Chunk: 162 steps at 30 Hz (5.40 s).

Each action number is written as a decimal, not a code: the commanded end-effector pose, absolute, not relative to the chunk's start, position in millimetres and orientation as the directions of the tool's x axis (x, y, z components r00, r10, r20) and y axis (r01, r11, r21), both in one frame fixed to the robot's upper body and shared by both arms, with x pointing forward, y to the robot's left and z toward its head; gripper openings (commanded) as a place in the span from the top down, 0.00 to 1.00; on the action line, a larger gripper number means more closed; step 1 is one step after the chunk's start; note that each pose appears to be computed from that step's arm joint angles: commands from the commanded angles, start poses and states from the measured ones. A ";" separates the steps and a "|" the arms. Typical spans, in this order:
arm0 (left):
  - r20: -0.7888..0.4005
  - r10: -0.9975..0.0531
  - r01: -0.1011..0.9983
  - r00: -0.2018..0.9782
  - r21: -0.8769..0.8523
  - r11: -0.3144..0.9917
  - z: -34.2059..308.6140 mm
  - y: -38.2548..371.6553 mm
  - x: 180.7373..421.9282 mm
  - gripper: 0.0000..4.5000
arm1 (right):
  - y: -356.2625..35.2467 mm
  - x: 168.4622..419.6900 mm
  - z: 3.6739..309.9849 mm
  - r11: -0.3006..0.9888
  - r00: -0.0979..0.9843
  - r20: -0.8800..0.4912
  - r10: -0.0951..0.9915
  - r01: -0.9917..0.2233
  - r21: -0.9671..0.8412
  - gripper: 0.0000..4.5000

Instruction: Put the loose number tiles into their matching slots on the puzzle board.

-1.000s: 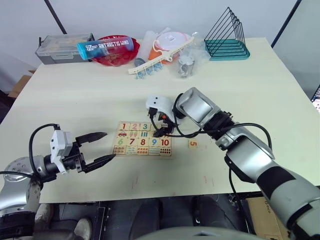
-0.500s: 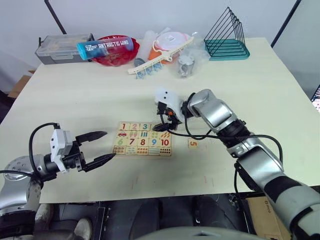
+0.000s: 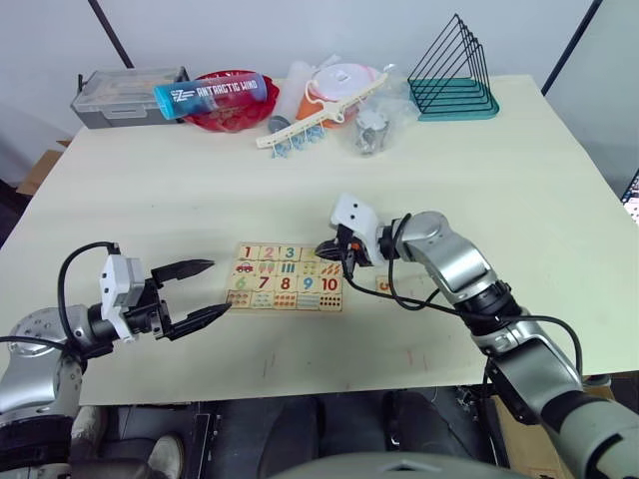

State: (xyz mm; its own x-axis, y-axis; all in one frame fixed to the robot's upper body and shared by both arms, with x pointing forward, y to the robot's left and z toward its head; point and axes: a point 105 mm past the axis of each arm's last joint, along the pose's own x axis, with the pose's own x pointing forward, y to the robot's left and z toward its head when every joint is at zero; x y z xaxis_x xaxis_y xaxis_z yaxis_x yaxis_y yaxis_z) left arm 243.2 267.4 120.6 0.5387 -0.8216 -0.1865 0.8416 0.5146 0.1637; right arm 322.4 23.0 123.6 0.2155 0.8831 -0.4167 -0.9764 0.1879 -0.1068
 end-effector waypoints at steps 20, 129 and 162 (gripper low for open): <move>-0.180 -0.776 0.796 0.605 0.177 0.579 126.5 294.8 228.6 0.00 | 45.1 312.8 112.5 0.148 0.188 -0.381 0.905 -0.980 -0.131 0.98; -0.217 -0.665 0.692 0.715 0.078 0.718 96.0 295.6 229.0 0.00 | -228.3 150.8 78.5 0.870 0.870 -0.082 0.486 -0.491 -0.049 0.01; -0.195 -0.685 0.708 0.702 0.084 0.701 100.4 289.0 224.4 0.00 | -212.9 169.5 85.9 0.835 0.838 -0.046 0.544 -0.546 -0.075 0.01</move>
